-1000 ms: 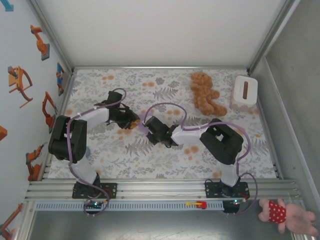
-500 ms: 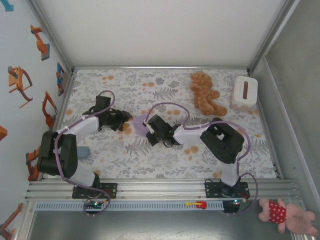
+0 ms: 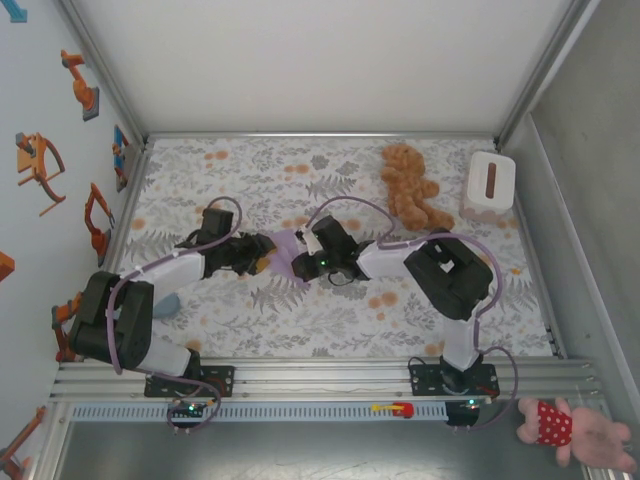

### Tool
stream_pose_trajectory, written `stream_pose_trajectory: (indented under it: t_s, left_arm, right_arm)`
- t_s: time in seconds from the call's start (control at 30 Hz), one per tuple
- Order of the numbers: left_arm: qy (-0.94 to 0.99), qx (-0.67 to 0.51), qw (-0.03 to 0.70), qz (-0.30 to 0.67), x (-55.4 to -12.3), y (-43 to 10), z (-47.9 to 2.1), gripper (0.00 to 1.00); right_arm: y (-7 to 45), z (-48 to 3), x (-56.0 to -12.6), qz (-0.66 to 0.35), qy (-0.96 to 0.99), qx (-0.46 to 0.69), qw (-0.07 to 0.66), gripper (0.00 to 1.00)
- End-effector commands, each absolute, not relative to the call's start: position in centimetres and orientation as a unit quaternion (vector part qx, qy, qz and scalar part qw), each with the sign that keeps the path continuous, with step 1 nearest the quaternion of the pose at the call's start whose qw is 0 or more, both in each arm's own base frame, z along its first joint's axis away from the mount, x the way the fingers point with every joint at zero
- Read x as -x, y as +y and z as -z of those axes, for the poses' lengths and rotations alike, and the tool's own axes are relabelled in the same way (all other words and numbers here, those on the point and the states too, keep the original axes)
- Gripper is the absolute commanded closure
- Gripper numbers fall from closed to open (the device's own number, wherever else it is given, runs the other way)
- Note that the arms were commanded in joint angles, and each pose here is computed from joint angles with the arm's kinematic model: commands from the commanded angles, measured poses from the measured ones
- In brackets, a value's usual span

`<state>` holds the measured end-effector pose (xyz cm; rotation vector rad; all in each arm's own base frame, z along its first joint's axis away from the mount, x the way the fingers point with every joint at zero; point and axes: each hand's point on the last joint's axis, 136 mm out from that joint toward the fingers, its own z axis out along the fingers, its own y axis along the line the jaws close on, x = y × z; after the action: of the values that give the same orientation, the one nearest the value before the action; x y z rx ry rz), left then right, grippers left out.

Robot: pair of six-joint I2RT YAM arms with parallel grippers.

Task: Fold a paper plane with a square sheet of paper (pick it up from the middle)
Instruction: Fourth fold the wing at the center of the table.

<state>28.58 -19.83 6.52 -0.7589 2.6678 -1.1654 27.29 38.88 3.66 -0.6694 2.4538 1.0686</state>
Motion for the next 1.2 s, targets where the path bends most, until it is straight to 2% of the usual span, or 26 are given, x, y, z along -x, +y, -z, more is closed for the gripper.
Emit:
stream_pose_trajectory:
  t_s: [0.0,0.37,0.67,1.17]
  left_arm:
    - [0.881,0.248,0.068,0.397,-28.6,-20.8,-6.1,0.58]
    - [0.882,0.242,0.055,0.401,-28.9,-21.8,-4.8,0.57]
    - [0.89,0.228,0.051,0.392,-28.9,-21.9,-4.2,0.52]
    - [0.897,0.234,0.028,0.373,-29.4,-22.2,-2.7,0.53]
  right_arm:
    - [39.1,-3.3,-27.1,-0.424,0.87,0.199,0.156,0.93]
    - [38.5,-1.9,-26.9,-0.429,0.878,0.166,0.134,0.9]
    - [38.3,-1.6,-27.1,-0.453,0.874,0.133,0.118,0.9]
    - [37.6,-1.4,-27.3,-0.459,0.876,0.099,0.11,0.89]
